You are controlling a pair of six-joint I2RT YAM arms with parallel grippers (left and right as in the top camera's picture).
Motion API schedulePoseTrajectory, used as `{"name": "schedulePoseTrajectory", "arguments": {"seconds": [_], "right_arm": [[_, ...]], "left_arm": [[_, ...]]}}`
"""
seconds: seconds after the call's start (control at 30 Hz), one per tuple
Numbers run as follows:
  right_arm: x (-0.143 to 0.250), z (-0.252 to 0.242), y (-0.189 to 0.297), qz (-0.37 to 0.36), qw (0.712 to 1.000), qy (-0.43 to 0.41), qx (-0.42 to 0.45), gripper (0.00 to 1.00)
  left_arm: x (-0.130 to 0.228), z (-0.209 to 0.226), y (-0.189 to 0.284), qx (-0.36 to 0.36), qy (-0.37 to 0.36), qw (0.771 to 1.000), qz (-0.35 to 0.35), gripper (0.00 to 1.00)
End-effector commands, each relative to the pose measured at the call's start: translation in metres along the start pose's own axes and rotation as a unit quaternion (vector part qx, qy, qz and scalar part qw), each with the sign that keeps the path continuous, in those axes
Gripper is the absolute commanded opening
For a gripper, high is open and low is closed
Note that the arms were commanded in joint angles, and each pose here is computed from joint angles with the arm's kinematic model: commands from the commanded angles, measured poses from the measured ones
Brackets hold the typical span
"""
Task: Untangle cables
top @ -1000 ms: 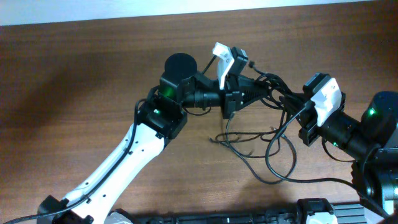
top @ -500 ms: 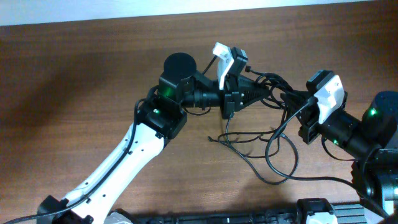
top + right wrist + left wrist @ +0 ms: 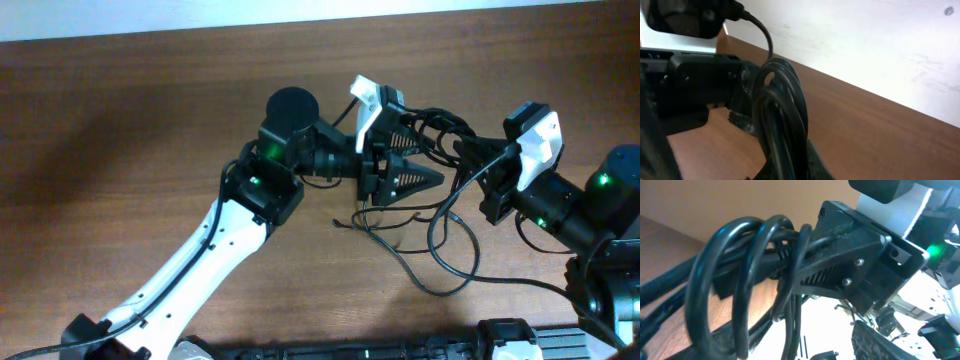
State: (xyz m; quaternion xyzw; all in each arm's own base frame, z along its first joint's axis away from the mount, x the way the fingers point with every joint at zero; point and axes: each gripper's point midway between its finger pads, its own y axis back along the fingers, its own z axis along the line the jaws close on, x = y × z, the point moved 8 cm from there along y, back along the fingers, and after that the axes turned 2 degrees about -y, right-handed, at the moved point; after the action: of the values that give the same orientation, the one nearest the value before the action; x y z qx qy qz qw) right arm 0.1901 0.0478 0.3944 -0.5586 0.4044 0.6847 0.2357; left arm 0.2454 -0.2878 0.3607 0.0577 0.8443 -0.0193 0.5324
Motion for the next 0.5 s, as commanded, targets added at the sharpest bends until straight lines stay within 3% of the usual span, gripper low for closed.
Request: {"name": "schedulePoseTrajectory", "arguments": {"seconds": [0.0, 0.07, 0.23, 0.33, 0.47], "right_arm": [[-0.004, 0.005, 0.002, -0.011, 1.0, -0.007, -0.022, 0.04], [-0.004, 0.005, 0.002, -0.011, 1.0, -0.007, -0.022, 0.04], [-0.004, 0.007, 0.002, -0.013, 0.999, -0.006, -0.034, 0.04], [-0.004, 0.008, 0.002, -0.013, 0.999, -0.007, -0.038, 0.04], [-0.004, 0.01, 0.002, -0.015, 0.999, -0.007, -0.052, 0.04]], "left_arm": [[-0.007, -0.001, -0.003, -0.027, -0.013, 0.999, -0.017, 0.59], [-0.008, 0.002, -0.003, -0.043, -0.012, 0.999, -0.023, 0.5], [-0.007, 0.009, -0.002, -0.077, 0.0, 0.997, -0.029, 0.39], [-0.006, 0.012, -0.002, -0.089, 0.009, 0.996, -0.029, 0.2], [-0.006, 0.012, -0.002, -0.089, 0.009, 0.996, -0.029, 0.03]]}}
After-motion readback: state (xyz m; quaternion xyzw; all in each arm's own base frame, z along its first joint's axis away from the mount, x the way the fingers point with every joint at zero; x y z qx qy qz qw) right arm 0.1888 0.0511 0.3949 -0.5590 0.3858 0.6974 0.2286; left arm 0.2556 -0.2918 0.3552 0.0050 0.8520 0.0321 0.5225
